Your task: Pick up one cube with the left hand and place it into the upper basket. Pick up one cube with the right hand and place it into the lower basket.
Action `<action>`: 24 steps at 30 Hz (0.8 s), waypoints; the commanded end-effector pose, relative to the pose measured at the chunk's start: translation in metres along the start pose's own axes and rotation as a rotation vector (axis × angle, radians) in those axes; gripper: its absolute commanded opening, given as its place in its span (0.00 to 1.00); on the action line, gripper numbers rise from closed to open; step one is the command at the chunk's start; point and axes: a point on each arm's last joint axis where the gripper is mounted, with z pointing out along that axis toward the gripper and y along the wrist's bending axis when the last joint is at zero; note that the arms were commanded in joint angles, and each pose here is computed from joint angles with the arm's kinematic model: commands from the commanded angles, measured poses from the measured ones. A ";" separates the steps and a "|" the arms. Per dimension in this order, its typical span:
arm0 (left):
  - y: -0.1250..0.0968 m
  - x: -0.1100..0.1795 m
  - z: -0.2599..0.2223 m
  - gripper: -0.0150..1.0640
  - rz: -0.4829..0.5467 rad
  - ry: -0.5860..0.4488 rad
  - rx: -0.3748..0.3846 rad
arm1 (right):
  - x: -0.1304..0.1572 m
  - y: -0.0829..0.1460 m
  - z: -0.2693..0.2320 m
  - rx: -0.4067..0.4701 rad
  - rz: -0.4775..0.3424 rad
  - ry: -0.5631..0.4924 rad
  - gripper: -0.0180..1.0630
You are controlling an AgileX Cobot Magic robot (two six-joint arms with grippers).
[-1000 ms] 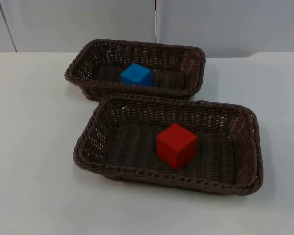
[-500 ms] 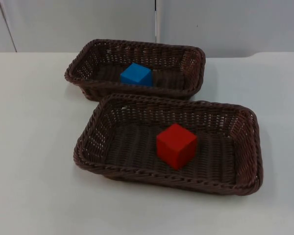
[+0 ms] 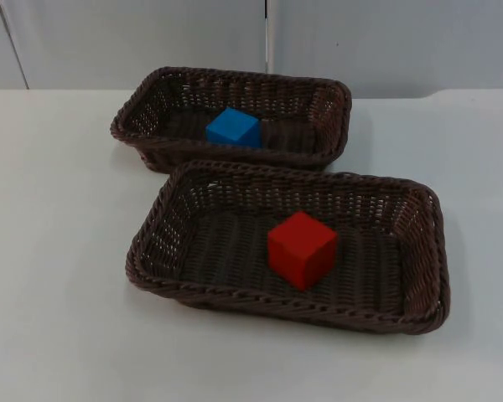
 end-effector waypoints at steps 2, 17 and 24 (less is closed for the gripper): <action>0.000 0.002 0.001 0.99 -0.006 0.004 0.000 | 0.006 -0.001 -0.002 0.011 0.003 0.026 0.81; 0.000 0.002 0.001 0.99 -0.007 0.004 0.002 | 0.024 -0.002 0.002 0.029 0.053 0.072 0.81; 0.000 0.004 0.002 0.99 -0.008 0.016 0.003 | 0.024 -0.002 0.001 0.029 0.050 0.071 0.81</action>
